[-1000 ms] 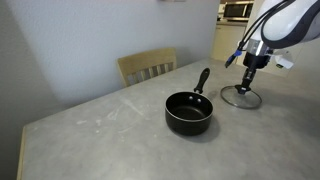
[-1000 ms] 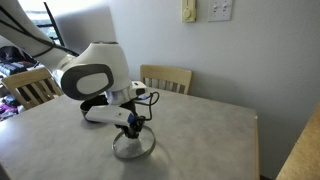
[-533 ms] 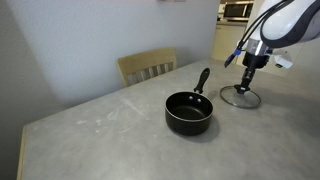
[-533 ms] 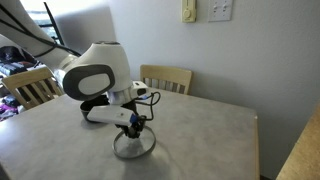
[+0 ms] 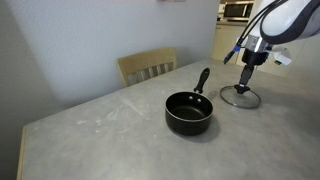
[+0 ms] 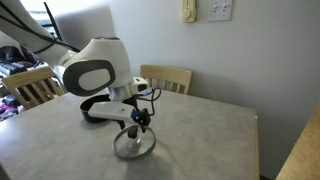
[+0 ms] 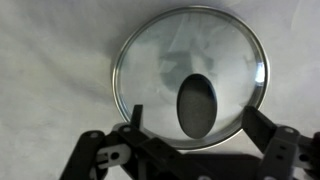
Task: Remove the glass lid from the pot and place it on the table
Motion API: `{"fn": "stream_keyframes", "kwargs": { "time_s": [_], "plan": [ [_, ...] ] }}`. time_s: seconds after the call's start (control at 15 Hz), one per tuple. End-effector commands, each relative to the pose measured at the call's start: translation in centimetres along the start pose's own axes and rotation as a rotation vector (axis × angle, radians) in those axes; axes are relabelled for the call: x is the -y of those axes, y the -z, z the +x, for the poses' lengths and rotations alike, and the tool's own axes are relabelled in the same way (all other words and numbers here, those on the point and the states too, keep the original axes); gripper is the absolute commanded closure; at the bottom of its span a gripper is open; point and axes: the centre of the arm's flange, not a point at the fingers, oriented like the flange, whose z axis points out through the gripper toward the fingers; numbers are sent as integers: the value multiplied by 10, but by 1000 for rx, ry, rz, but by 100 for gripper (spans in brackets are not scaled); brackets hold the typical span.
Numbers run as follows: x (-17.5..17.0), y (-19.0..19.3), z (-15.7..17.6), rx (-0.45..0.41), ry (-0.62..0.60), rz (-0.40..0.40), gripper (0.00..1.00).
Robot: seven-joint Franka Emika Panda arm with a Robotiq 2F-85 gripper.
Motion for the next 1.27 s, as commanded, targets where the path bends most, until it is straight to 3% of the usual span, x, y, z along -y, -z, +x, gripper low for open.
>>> {"fn": "stream_keyframes", "kwargs": {
  "time_s": [0.0,0.73,0.8,1.2],
  "plan": [
    [8,43,-1,7,18,24,0],
    [47,175,11,100,54,20,0],
    [43,160,12,73,54,24,0],
    [48,173,12,79,53,23,0]
  ]
}}
